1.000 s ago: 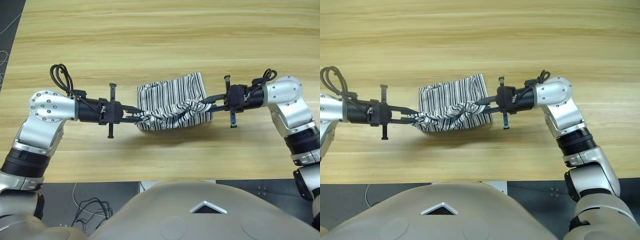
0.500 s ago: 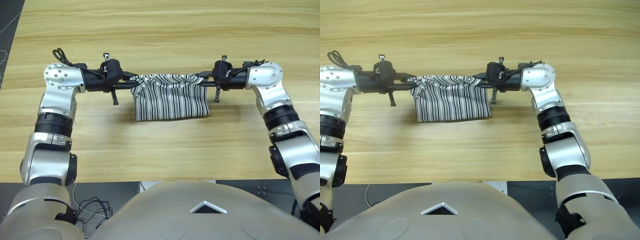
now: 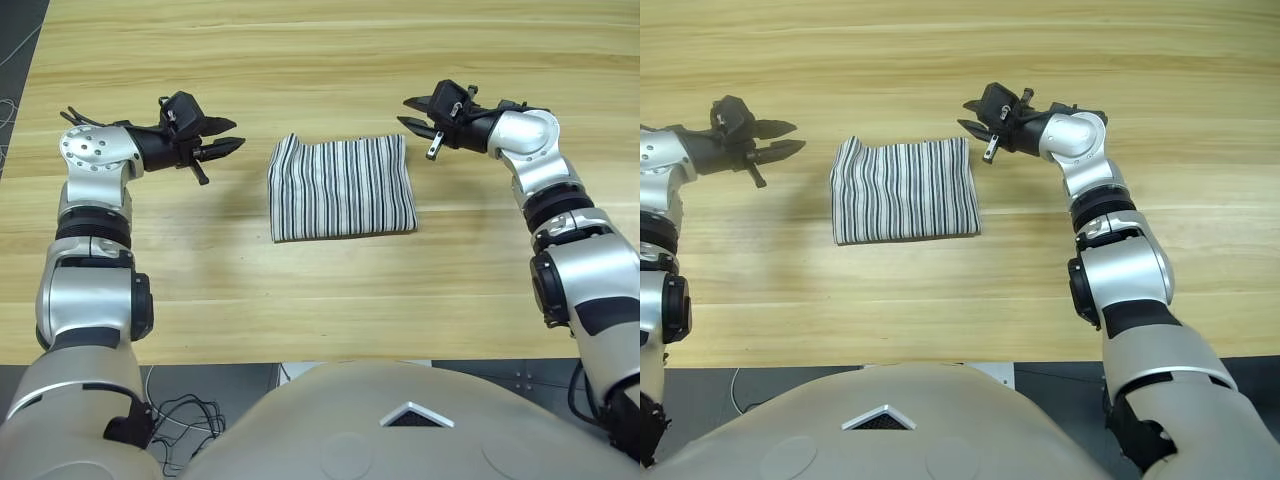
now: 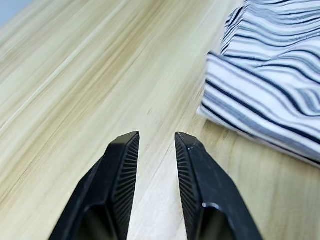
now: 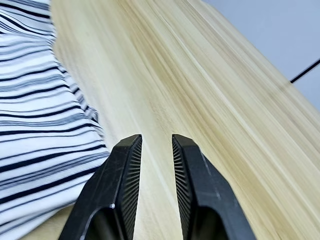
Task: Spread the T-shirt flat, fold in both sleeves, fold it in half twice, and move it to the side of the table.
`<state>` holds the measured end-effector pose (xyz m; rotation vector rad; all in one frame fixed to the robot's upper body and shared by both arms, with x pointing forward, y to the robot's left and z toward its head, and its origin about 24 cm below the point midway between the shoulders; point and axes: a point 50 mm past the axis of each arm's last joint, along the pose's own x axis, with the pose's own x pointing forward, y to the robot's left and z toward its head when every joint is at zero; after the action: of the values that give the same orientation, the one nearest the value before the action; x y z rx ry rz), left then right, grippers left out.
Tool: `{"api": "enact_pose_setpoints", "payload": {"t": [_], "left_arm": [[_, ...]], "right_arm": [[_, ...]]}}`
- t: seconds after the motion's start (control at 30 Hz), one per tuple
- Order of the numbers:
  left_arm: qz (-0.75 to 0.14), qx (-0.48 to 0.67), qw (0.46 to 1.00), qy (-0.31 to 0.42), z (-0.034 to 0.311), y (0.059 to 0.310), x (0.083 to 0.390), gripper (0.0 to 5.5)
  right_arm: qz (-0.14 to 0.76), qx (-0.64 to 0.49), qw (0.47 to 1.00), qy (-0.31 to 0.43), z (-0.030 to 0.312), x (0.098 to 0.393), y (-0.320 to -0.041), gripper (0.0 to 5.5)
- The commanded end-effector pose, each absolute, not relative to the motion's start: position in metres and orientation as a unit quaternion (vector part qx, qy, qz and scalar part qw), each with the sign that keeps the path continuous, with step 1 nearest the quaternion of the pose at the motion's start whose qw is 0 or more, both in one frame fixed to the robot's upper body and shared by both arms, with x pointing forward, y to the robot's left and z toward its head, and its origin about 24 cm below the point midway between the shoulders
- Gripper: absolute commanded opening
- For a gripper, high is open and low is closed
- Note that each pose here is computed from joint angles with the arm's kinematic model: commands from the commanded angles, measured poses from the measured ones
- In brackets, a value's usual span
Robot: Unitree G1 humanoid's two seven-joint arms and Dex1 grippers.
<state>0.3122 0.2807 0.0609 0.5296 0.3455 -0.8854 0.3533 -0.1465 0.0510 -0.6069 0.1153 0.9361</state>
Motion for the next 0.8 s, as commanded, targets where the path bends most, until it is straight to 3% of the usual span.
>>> {"api": "enact_pose_setpoints", "payload": {"t": [0.03,0.13,0.3,0.43,0.53,0.7,0.77,0.8], "left_arm": [[-0.439,0.274,0.849,0.111,0.079,0.275,0.317,1.32],[-0.476,0.269,0.834,0.072,0.085,0.260,0.314,1.32],[-0.488,0.276,0.825,0.069,0.083,0.253,0.309,1.32],[-0.482,0.277,0.828,0.074,0.081,0.257,0.305,1.32],[-0.483,0.275,0.829,0.065,0.080,0.257,0.303,1.32],[-0.493,0.266,0.828,0.037,0.079,0.246,0.299,1.32],[-0.489,0.255,0.834,0.011,0.084,0.243,0.298,1.32],[-0.479,0.245,0.843,-0.007,0.086,0.240,0.298,1.32]], "right_arm": [[0.436,-0.288,0.852,0.023,0.065,0.358,-0.150,1.11],[0.484,-0.246,0.840,-0.031,0.072,0.349,-0.133,1.11],[0.584,-0.188,0.787,-0.071,0.063,0.318,-0.086,1.11],[0.601,-0.183,0.777,-0.034,0.044,0.311,-0.057,1.11],[0.588,-0.212,0.779,0.048,0.018,0.311,-0.042,1.11],[0.535,-0.322,0.763,0.167,-0.013,0.313,-0.046,1.11],[0.515,-0.374,0.743,0.206,-0.022,0.316,-0.065,1.11],[0.493,-0.403,0.736,0.230,-0.024,0.320,-0.088,1.11]]}}
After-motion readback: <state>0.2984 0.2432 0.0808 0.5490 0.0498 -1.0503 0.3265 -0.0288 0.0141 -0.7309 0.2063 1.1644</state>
